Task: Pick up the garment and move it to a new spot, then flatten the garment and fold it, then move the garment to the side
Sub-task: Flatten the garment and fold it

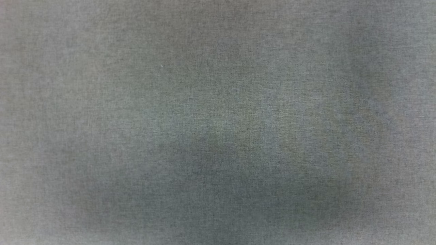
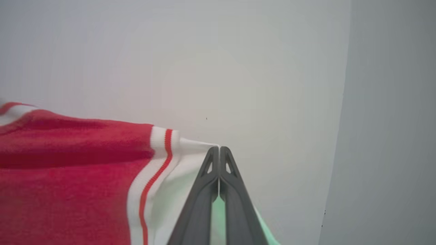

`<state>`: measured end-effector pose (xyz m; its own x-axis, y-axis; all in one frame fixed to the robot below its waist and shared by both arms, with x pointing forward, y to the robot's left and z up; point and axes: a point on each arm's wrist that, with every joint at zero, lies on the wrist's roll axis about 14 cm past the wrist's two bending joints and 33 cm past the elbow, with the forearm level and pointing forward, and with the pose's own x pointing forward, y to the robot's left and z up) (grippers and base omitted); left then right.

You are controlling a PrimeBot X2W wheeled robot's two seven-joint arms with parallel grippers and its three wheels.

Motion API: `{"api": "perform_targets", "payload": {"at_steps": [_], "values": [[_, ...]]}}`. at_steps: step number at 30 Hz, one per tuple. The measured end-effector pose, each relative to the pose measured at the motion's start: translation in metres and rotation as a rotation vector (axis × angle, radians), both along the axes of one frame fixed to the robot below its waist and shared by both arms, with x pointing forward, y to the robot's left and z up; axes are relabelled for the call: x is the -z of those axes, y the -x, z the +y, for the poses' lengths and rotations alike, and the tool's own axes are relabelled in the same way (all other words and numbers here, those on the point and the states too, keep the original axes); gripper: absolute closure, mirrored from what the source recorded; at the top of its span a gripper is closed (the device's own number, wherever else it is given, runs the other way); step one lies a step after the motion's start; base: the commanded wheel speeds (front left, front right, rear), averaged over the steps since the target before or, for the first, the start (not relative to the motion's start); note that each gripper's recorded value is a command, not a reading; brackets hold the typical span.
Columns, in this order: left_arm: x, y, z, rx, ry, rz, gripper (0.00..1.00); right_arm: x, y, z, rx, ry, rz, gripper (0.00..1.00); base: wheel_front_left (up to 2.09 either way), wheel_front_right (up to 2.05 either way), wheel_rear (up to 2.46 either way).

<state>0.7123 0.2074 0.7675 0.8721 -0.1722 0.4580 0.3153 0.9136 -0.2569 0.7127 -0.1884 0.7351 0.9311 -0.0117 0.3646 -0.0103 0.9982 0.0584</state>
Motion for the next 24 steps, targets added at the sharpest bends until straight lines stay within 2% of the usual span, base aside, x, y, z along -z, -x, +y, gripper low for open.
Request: {"api": "perform_targets", "payload": {"at_steps": [2,5,8,9,12,16,24], "values": [[0.008,0.0,-0.005,0.019,-0.006,0.021,1.0,0.003,-0.001,0.004,-0.012,0.022,0.015,1.0,0.0,0.0,0.0],[0.047,-0.001,-0.014,0.065,-0.036,0.125,1.0,0.019,-0.004,0.014,-0.046,0.035,0.055,1.0,0.0,0.0,0.0],[0.085,0.007,-0.018,0.105,-0.068,0.205,1.0,0.049,-0.003,0.019,-0.074,0.053,0.13,1.0,0.0,0.0,0.0],[0.092,0.011,-0.019,0.125,-0.038,0.227,1.0,0.06,-0.002,0.019,-0.08,0.068,0.158,1.0,0.0,0.0,0.0],[0.13,0.029,-0.024,0.176,-0.036,0.311,1.0,0.097,0.01,0.025,-0.123,0.075,0.256,1.0,0.0,0.0,0.0],[0.173,0.064,-0.023,0.225,-0.024,0.41,1.0,0.151,0.045,0.035,-0.203,0.062,0.422,1.0,0.0,0.0,0.0],[0.237,0.149,-0.029,0.315,0.027,0.589,1.0,0.211,0.147,0.035,-0.289,0.074,0.68,1.0,0.0,0.0,0.0]]}}
